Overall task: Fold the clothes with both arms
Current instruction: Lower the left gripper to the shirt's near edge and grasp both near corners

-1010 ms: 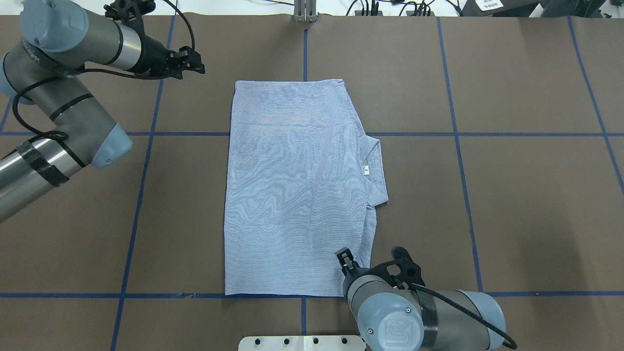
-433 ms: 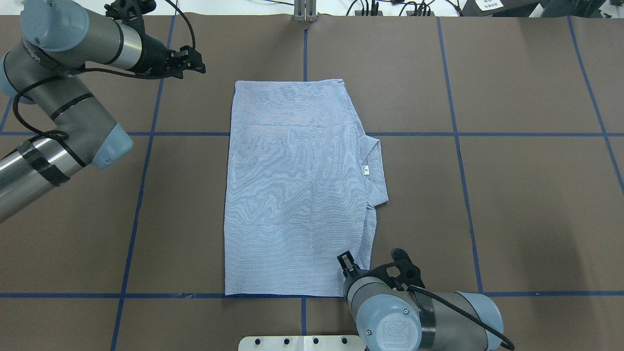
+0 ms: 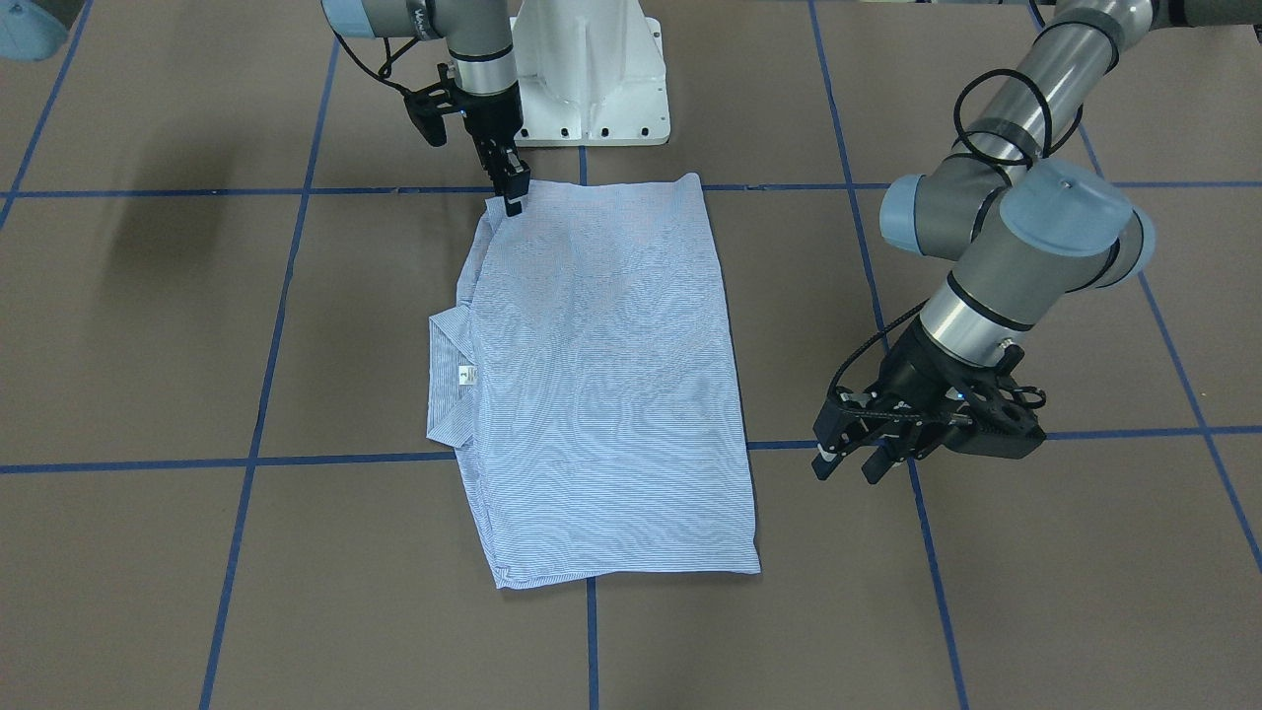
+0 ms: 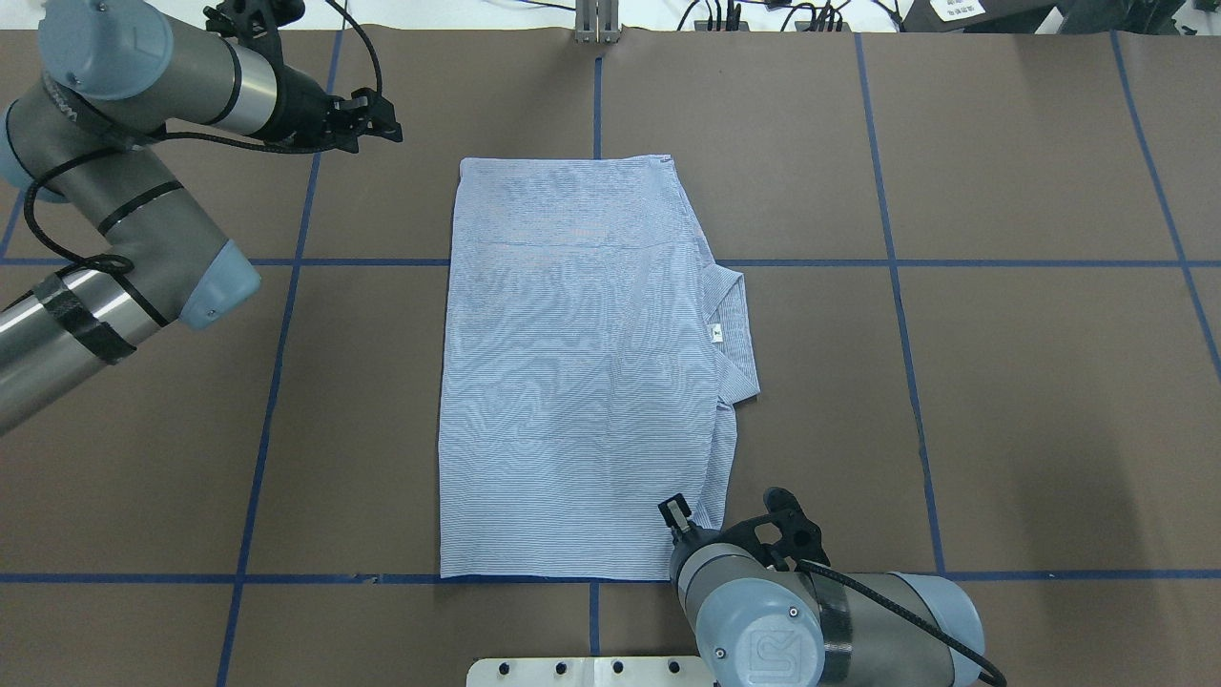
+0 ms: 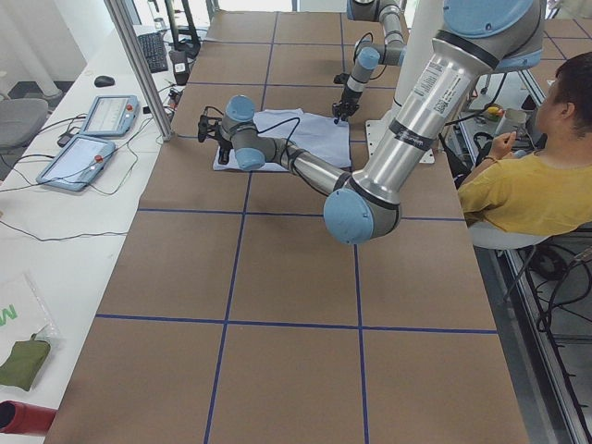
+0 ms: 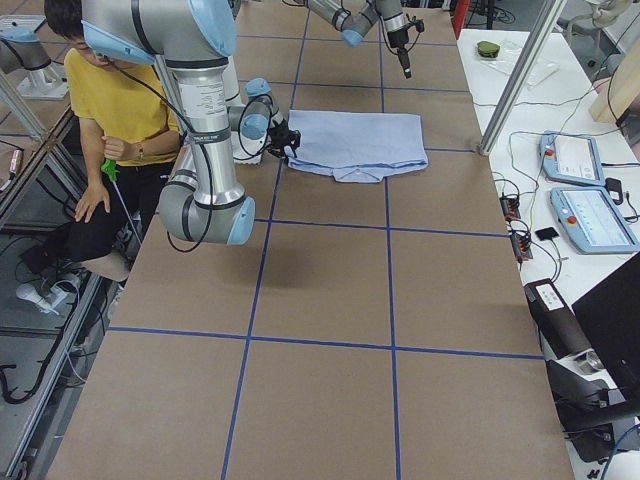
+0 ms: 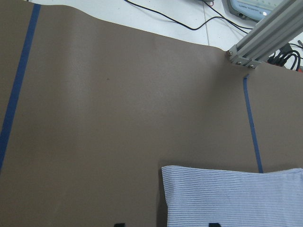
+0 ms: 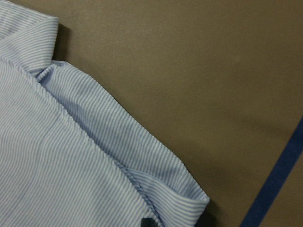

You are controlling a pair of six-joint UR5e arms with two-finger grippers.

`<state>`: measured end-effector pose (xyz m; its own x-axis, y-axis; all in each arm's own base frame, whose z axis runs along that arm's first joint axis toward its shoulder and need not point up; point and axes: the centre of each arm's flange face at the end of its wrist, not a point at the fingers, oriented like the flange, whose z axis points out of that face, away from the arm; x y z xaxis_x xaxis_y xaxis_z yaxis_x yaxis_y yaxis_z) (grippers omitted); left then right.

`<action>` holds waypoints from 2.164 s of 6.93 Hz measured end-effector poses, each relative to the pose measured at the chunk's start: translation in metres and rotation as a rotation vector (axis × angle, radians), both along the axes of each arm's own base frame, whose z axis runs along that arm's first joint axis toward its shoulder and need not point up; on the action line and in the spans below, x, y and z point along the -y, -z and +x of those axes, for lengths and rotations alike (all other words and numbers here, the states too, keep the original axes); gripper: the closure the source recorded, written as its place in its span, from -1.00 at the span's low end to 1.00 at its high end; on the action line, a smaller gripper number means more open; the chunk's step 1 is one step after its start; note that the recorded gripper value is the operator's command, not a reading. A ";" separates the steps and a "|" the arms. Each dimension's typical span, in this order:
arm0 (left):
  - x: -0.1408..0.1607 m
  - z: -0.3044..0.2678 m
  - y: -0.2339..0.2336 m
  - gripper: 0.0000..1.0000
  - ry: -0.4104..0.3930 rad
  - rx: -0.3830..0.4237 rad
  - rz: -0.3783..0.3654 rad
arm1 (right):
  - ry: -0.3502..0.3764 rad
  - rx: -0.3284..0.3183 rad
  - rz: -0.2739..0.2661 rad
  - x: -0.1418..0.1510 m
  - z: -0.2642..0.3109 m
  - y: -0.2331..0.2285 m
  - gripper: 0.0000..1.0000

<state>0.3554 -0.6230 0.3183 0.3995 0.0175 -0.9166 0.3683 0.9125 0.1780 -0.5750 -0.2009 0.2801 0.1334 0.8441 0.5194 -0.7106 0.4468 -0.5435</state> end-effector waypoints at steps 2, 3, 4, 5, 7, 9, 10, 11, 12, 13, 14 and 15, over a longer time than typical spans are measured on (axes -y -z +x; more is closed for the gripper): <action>-0.001 -0.001 0.000 -0.33 0.001 -0.001 0.001 | -0.005 0.011 -0.008 -0.001 0.001 0.003 1.00; -0.001 -0.001 0.000 -0.33 0.005 -0.004 -0.007 | -0.005 0.015 -0.009 -0.001 0.002 0.005 1.00; -0.002 -0.001 0.002 -0.33 0.017 -0.021 -0.032 | -0.005 0.018 -0.008 -0.001 0.003 0.006 1.00; -0.013 -0.002 0.004 -0.33 0.031 -0.056 -0.075 | -0.006 0.023 -0.007 -0.002 0.006 0.008 1.00; -0.073 0.007 -0.002 -0.33 0.040 -0.144 -0.211 | -0.008 0.033 -0.003 0.000 0.012 0.012 1.00; -0.150 0.039 0.004 -0.31 0.045 -0.234 -0.362 | -0.008 0.034 -0.002 0.001 0.015 0.011 1.00; -0.203 0.062 0.001 -0.29 0.047 -0.267 -0.445 | -0.009 0.034 -0.001 0.001 0.016 0.011 1.00; -0.251 0.078 -0.004 -0.29 0.045 -0.287 -0.524 | -0.010 0.035 -0.001 0.002 0.016 0.012 1.00; -0.294 0.088 -0.012 -0.26 0.040 -0.291 -0.592 | -0.010 0.037 0.000 0.002 0.017 0.012 1.00; -0.330 0.103 -0.018 -0.22 0.037 -0.288 -0.641 | -0.011 0.037 0.001 0.002 0.017 0.013 1.00; -0.361 0.118 -0.022 -0.20 0.034 -0.285 -0.679 | -0.010 0.039 0.001 0.002 0.018 0.013 1.00; -0.385 0.132 -0.025 -0.13 0.030 -0.279 -0.698 | -0.010 0.043 0.001 0.002 0.019 0.015 1.00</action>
<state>0.4873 -0.2385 0.3433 0.1416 -0.6122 -0.7780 0.3411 0.7679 -0.5422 -0.5559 -0.2028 0.2647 0.1024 0.8445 0.5256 -0.6908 0.4406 -0.5733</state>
